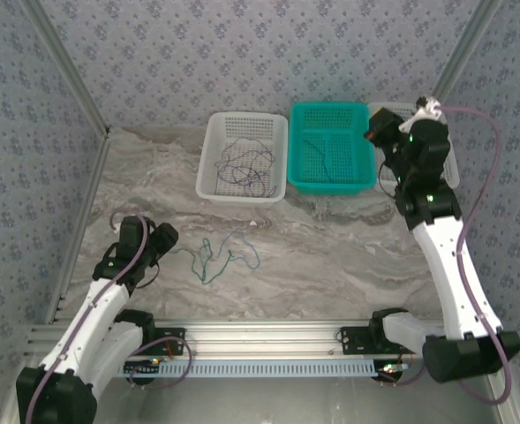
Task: Untangle the cables
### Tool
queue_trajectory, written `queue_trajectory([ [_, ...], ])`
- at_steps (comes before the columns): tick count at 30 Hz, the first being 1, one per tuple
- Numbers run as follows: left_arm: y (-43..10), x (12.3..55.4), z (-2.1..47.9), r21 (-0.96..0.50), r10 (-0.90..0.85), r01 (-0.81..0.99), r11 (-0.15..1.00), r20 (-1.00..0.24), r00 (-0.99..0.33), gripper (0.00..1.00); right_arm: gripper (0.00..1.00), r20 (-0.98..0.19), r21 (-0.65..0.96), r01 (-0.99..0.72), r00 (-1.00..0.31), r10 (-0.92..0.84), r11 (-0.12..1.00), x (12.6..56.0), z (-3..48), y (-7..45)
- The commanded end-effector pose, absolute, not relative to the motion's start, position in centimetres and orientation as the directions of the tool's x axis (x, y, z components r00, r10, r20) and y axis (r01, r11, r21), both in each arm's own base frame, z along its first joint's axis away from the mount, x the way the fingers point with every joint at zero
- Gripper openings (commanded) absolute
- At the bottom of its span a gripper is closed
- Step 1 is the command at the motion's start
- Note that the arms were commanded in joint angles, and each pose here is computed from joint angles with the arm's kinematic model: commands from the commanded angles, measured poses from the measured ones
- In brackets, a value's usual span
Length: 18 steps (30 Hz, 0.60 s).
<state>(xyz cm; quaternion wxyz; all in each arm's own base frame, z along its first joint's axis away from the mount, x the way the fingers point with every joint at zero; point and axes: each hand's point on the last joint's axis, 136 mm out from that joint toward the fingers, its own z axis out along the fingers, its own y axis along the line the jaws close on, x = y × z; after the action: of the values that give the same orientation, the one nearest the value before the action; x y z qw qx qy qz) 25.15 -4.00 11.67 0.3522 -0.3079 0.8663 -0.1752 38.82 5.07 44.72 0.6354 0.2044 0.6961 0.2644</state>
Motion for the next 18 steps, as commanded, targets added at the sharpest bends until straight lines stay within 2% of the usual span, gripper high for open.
queue_trajectory([
  [1,-3.8,25.2,15.2,-0.539,-0.634,-0.345,0.768,-0.566,-0.527,0.72,0.00,-0.797,0.598,-0.017,-0.112,0.593,0.801,42.6,43.9,4.8],
  [4,-4.0,25.0,17.7,-0.579,-0.641,-0.295,0.760,-0.590,-0.491,0.73,0.00,-0.802,0.583,0.033,-0.135,0.581,0.812,46.9,42.0,4.8],
  [7,-5.2,24.9,20.1,-0.638,-0.647,-0.210,0.741,-0.595,-0.477,0.74,0.00,-0.812,0.523,0.058,-0.268,0.518,0.850,51.3,38.1,5.9],
  [9,-6.3,24.8,21.3,-0.667,-0.640,-0.146,0.730,-0.594,-0.488,0.75,0.01,-0.776,0.515,0.081,-0.379,0.504,0.854,54.2,33.9,7.0],
  [10,-6.8,24.7,21.8,-0.678,-0.636,-0.120,0.726,-0.594,-0.493,0.75,0.08,-0.753,0.514,0.084,-0.432,0.496,0.853,55.2,32.2,7.6],
  [12,-7.7,24.5,22.3,-0.689,-0.626,-0.085,0.719,-0.591,-0.508,0.76,0.31,-0.655,0.526,0.161,-0.549,0.518,0.835,56.5,28.2,8.0],
  [15,-8.2,24.4,22.0,-0.684,-0.613,-0.078,0.726,-0.590,-0.526,0.77,0.47,-0.499,0.553,0.293,-0.633,0.591,0.780,56.7,24.9,8.3],
  [17,-8.2,24.4,21.5,-0.681,-0.612,-0.087,0.727,-0.586,-0.532,0.77,0.53,-0.415,0.594,0.316,-0.667,0.618,0.740,56.6,24.4,9.1],
  [18,-8.2,24.4,21.3,-0.682,-0.615,-0.092,0.726,-0.582,-0.533,0.77,0.60,-0.379,0.615,0.324,-0.678,0.630,0.719,56.4,24.4,9.3],
])
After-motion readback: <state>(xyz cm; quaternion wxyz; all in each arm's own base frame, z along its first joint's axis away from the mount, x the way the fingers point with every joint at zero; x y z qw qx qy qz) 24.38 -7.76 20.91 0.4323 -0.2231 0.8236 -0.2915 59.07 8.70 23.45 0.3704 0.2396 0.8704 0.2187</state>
